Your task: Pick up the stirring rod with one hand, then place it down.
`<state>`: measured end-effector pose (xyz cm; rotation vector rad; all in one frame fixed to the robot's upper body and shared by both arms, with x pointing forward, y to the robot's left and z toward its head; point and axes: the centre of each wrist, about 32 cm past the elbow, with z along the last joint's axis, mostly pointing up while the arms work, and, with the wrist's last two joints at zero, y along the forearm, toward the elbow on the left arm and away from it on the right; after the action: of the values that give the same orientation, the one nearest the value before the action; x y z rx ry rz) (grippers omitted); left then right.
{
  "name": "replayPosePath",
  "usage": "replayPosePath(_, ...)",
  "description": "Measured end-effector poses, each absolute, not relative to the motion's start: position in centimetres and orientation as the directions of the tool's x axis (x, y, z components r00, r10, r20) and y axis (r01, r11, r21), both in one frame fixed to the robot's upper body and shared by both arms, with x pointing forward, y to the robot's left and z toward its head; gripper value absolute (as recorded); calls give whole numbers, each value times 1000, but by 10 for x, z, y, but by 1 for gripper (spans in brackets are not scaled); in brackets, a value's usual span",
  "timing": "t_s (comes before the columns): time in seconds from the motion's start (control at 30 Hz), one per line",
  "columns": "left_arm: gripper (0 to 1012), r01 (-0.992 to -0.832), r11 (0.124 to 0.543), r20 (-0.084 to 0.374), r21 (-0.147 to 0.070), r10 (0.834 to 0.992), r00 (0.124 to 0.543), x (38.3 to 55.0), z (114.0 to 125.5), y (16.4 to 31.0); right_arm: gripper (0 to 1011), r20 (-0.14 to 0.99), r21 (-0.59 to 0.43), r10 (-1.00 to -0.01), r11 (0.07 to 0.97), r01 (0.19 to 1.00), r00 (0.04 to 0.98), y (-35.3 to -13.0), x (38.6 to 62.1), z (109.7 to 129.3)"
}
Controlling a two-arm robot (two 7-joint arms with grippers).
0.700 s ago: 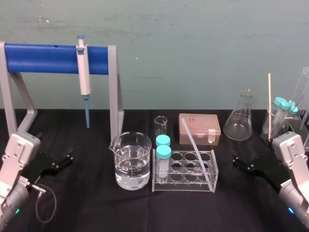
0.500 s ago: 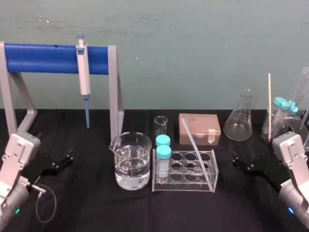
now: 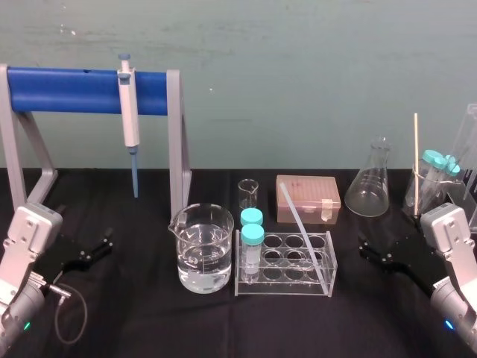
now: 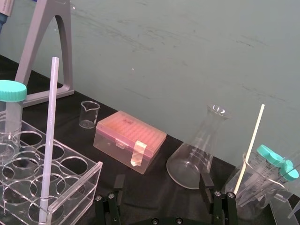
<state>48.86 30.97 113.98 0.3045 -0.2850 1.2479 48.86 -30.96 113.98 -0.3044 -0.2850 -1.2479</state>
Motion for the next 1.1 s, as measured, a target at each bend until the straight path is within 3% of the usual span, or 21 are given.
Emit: replayPosePath(1.1,1000,-955,287,374,70,880,292,489,1140,310,1003,374,-70,-880,287,955,292,-310,489,1140)
